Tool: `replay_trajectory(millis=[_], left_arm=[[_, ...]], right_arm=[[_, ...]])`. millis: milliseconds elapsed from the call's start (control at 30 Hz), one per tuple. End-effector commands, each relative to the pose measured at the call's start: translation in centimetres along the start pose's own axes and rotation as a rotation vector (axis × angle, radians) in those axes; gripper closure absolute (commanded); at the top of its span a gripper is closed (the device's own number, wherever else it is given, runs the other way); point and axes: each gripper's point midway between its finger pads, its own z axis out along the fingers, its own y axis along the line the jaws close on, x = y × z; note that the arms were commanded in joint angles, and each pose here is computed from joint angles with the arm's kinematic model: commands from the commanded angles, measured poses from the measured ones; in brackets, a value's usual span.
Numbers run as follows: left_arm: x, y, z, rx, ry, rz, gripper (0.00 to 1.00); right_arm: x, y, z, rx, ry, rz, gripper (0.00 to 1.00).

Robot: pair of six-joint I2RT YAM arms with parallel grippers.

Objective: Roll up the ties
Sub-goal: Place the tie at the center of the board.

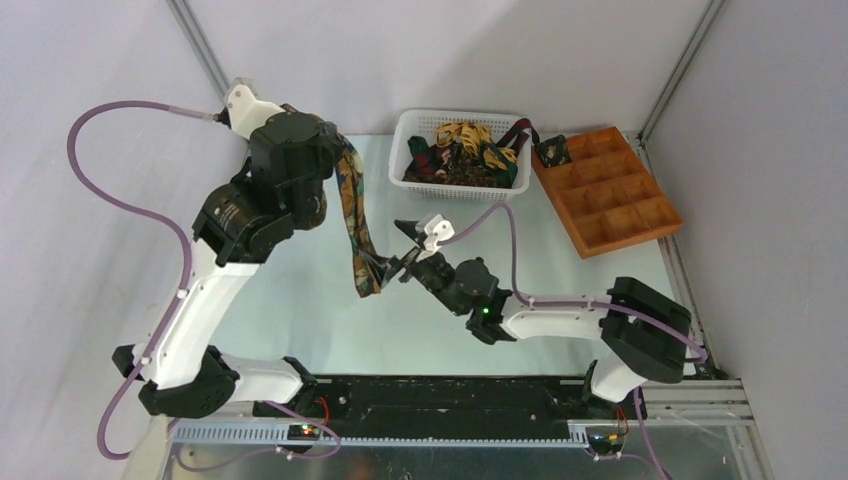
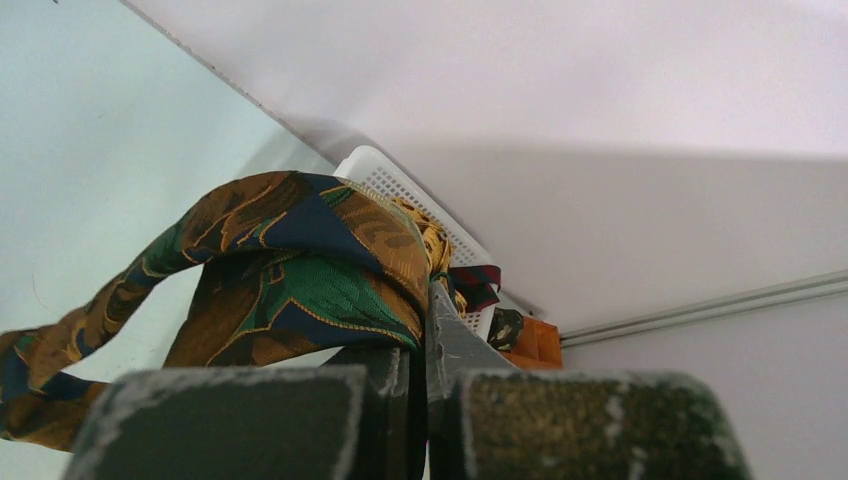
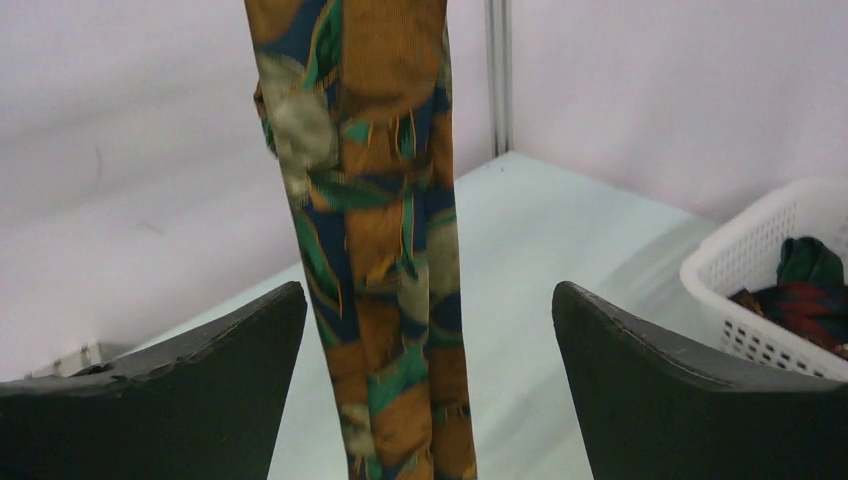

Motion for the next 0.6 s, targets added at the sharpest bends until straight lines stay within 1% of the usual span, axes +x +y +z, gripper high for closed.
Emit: replay_trajectory(millis=[0, 200, 467, 533, 567], left_arm=[[-2.4, 0.0, -1.3, 0.009, -0.042, -0.100, 1.00], [-2.6, -0.3, -1.8, 0.037, -0.026, -0.114, 1.00], [-2.9, -0.5, -2.4, 0.063, -0.020, -0.168, 1.00], [-2.7, -0.7, -2.3, 0.066, -0.012, -0.174, 1.00], [-2.5, -0.7, -2.2, 0.066, -0.007, -0.175, 1.00]], right_arm=[[-4.1, 0.5, 2.5, 0.039, -0.158, 0.016, 0.04], [-2.5, 2.5, 3.5, -0.052, -0.136, 0.019, 0.04], [-0.7, 4.3, 3.7, -0.095, -0.138, -0.010, 0.04], [-0.7, 4.5, 4.0, -0.068, -0.143, -0.005, 0.04], [-0.6, 3.8, 4.1, -0.012, -0.139, -0.017, 0.04]])
